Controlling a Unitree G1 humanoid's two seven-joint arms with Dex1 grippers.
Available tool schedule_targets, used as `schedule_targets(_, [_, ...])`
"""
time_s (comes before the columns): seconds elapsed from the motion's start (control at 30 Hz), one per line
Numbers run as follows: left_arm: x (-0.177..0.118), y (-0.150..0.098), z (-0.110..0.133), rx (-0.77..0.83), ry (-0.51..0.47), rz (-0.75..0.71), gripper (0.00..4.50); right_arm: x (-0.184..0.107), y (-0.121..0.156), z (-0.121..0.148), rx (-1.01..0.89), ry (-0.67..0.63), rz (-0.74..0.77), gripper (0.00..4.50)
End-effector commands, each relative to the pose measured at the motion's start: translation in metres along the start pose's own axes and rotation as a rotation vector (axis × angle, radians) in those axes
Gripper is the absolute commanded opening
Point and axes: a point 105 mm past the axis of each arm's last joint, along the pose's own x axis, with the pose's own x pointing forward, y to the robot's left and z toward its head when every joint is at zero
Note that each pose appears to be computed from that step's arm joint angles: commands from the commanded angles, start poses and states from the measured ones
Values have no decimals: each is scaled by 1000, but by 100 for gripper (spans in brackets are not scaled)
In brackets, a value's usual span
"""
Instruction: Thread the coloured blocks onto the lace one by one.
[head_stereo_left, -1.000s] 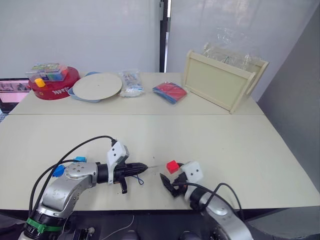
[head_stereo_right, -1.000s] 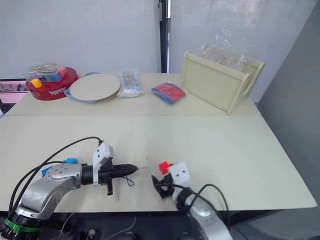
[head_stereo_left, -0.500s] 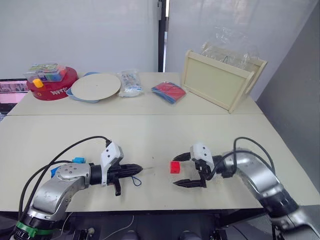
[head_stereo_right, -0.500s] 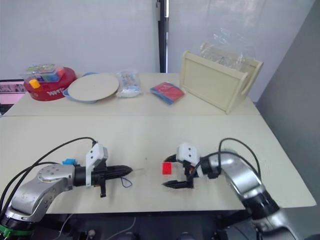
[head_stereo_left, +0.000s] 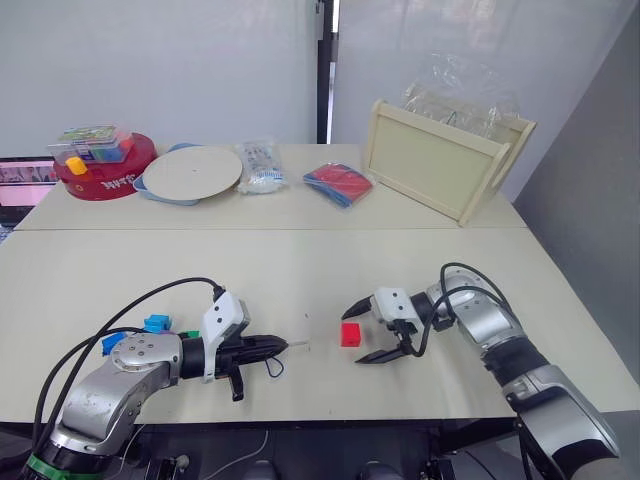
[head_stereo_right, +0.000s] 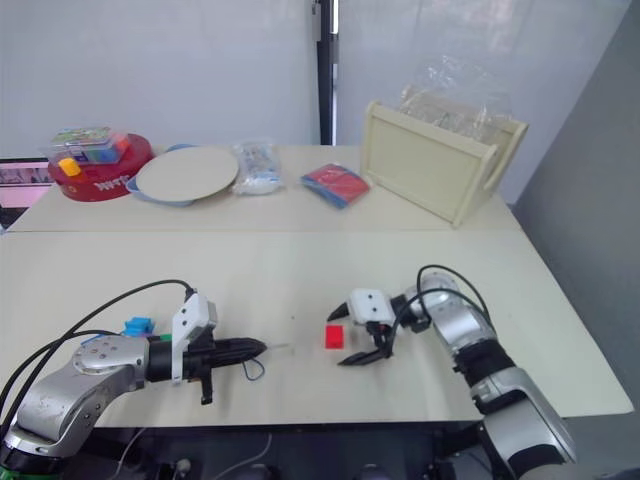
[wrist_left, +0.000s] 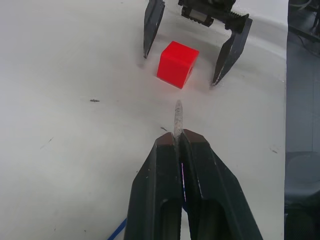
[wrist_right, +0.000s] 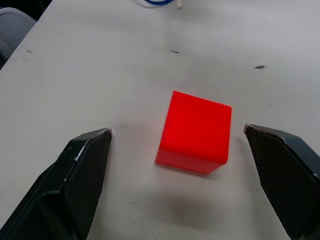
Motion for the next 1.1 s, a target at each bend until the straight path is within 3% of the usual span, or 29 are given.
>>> schedule_targets(0.03, [-2,-3,12,39,-27,-4,0,-2,-8,3,23,-25,-50,424])
schedule_targets(0.33, [0,-7,10,36,-21,-9,0,5,7,3,263,-159,-275,131])
schedule_targets(0.37, [0,-7,9,35,-19,-10,0,5,9,4,286,-165,-316,117])
schedule_targets(0.53, [3,-6,9,36,-19,-16,0,3,14,16,409,-202,-647,117])
schedule_targets(0.67, [7,-7,11,37,-28,-25,0,-8,20,34,566,-249,-1037,117])
schedule_targets(0.77, [9,-6,12,39,-30,-29,0,-5,39,31,657,-131,-1232,117])
schedule_targets(1.0, [8,-2,12,52,-12,-40,0,21,63,21,872,-69,-1271,117])
schedule_targets(1.07, [8,-2,12,54,-9,-40,0,24,66,16,892,-53,-1251,220])
schedule_targets(1.1, [7,-2,12,54,-8,-41,0,25,66,16,904,-65,-1241,247])
